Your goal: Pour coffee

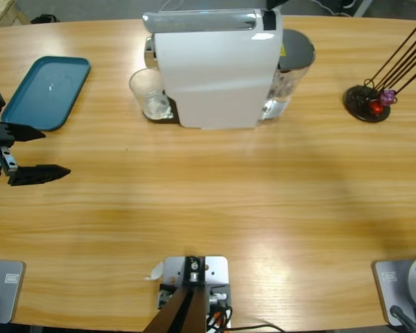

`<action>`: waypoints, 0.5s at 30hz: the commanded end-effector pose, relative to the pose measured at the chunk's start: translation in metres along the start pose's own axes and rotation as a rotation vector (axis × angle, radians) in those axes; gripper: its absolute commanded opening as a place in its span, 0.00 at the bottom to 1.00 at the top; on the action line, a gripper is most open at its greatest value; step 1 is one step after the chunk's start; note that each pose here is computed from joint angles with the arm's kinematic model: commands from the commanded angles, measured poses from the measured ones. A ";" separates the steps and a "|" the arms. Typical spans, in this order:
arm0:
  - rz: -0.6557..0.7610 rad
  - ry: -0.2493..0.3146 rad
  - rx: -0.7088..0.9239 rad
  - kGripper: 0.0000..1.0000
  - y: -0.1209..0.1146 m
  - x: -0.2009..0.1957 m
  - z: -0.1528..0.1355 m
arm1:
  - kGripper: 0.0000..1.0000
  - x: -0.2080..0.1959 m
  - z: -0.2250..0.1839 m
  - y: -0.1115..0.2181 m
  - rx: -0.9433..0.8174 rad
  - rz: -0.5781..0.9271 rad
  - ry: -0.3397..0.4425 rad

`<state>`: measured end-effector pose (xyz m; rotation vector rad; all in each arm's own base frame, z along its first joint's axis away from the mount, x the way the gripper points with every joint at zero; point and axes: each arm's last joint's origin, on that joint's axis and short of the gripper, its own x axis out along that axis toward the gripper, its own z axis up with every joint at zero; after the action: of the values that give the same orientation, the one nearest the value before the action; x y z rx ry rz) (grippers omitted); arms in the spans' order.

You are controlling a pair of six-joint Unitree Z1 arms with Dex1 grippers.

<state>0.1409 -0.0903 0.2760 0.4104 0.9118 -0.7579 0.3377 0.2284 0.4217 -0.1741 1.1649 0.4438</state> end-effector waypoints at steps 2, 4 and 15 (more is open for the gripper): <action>-0.005 0.039 -0.007 0.99 -0.001 0.009 -0.007 | 0.52 -0.124 -0.040 0.018 -0.094 -0.043 -0.305; -0.004 0.037 -0.007 1.00 -0.002 0.008 -0.007 | 0.93 -0.132 -0.059 0.018 -0.104 -0.059 -0.281; -0.001 -0.001 0.004 1.00 0.000 0.005 0.000 | 1.00 -0.075 -0.195 -0.012 -0.119 -0.010 -0.290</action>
<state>0.1414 -0.0906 0.2764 0.4096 0.9052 -0.7580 0.2096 0.1724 0.4639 -0.2543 0.9500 0.4559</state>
